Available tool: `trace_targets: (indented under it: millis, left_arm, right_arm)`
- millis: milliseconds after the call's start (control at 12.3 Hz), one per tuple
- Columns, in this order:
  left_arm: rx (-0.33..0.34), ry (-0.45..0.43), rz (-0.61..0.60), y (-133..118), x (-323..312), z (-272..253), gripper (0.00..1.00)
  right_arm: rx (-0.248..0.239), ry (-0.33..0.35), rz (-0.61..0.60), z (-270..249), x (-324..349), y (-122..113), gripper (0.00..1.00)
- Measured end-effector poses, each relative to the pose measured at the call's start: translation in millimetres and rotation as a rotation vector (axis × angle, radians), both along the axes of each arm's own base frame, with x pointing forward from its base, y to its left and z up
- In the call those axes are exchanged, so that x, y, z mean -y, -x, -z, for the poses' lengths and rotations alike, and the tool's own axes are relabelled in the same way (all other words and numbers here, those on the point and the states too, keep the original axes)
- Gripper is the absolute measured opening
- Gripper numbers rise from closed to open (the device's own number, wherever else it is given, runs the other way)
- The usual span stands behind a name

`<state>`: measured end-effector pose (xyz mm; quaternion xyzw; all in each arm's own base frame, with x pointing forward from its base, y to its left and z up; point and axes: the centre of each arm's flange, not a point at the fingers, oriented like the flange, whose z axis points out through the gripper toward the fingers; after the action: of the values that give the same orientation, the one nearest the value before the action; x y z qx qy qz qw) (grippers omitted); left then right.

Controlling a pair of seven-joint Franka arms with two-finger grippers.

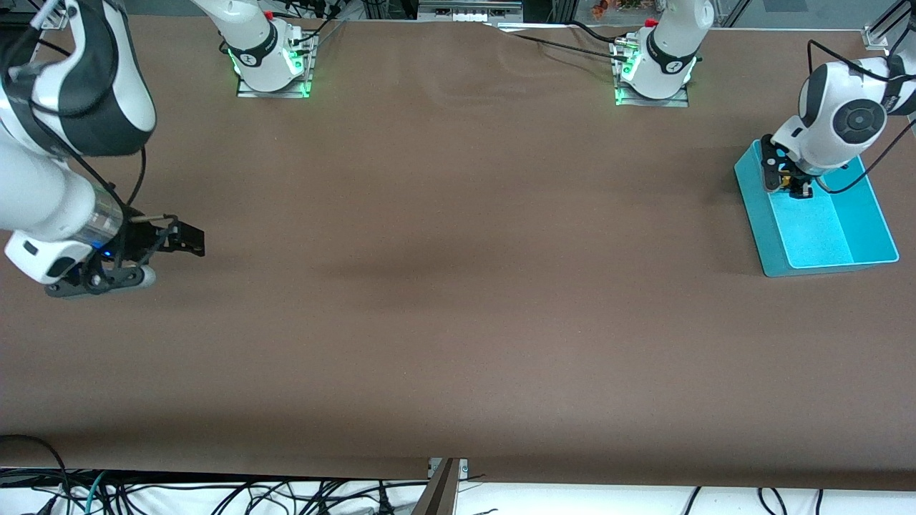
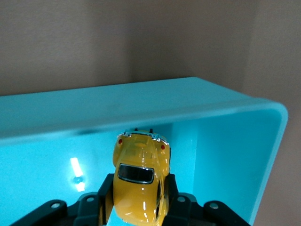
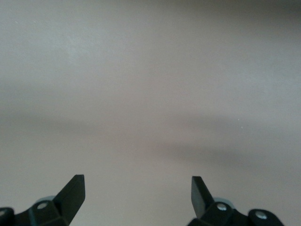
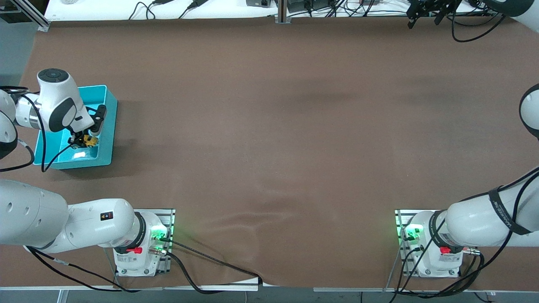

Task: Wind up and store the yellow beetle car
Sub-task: 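Carry the car over the bin while the right gripper retracts, then lower the car into the cyan bin and open the left gripper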

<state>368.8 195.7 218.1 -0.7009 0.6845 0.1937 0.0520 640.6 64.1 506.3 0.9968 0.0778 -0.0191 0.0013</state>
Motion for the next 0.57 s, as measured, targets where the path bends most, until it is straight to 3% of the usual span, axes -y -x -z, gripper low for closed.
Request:
trace_targets:
  millis: [245, 408, 571]
  left_arm:
    - [0.021, -0.022, -0.023, 4.8, 8.4, 26.1, 0.46]
    - [0.015, -0.027, -0.049, 7.8, 7.0, 39.5, 0.47]
    - [0.025, -0.032, -0.055, 5.0, 1.1, 35.9, 0.53]
  right_arm:
    - [0.020, 0.011, 0.008, -31.0, 4.4, 13.0, 1.00]
    - [0.062, 0.030, 0.037, -55.7, 19.8, 19.8, 1.00]
    - [0.097, 0.037, 0.073, -73.2, 40.9, 24.3, 1.00]
